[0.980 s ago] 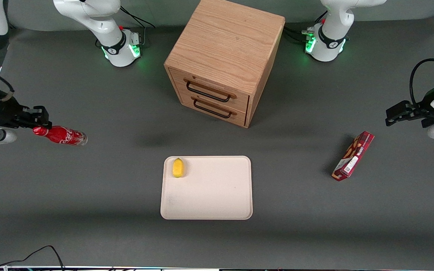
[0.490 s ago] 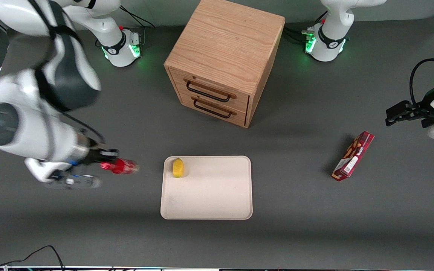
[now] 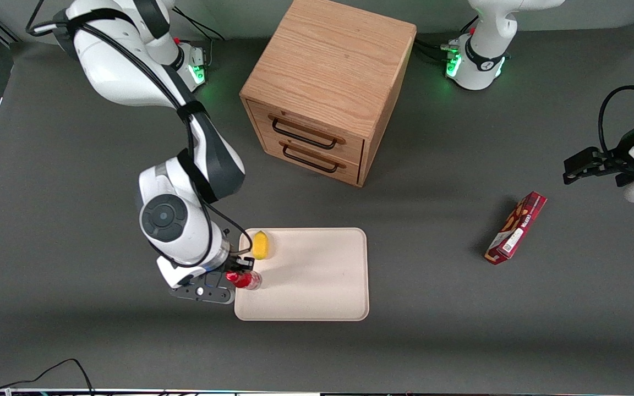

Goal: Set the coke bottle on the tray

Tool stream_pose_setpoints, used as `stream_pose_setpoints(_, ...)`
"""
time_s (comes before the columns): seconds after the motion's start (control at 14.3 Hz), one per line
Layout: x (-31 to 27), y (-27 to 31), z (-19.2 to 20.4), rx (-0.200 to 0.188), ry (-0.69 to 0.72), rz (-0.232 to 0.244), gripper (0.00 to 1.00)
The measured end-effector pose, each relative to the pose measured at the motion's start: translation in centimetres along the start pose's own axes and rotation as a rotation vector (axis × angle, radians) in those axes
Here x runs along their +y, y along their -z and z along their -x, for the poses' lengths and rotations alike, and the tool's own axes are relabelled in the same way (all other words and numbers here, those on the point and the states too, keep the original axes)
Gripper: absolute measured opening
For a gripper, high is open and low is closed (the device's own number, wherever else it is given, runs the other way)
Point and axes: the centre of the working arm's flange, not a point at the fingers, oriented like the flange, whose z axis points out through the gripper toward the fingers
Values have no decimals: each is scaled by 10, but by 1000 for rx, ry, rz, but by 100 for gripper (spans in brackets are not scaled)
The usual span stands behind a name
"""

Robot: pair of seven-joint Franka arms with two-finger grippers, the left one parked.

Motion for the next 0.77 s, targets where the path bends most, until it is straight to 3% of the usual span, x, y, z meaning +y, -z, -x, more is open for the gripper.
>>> stream_pose_setpoints(0.42,-1,-25,-6,41,-6,3,29)
stream_pose_setpoints(0.63,0,-20,-10,66,4,19,55)
stream_pose_setpoints(0.77,5,-8,-8,49,1,39,75)
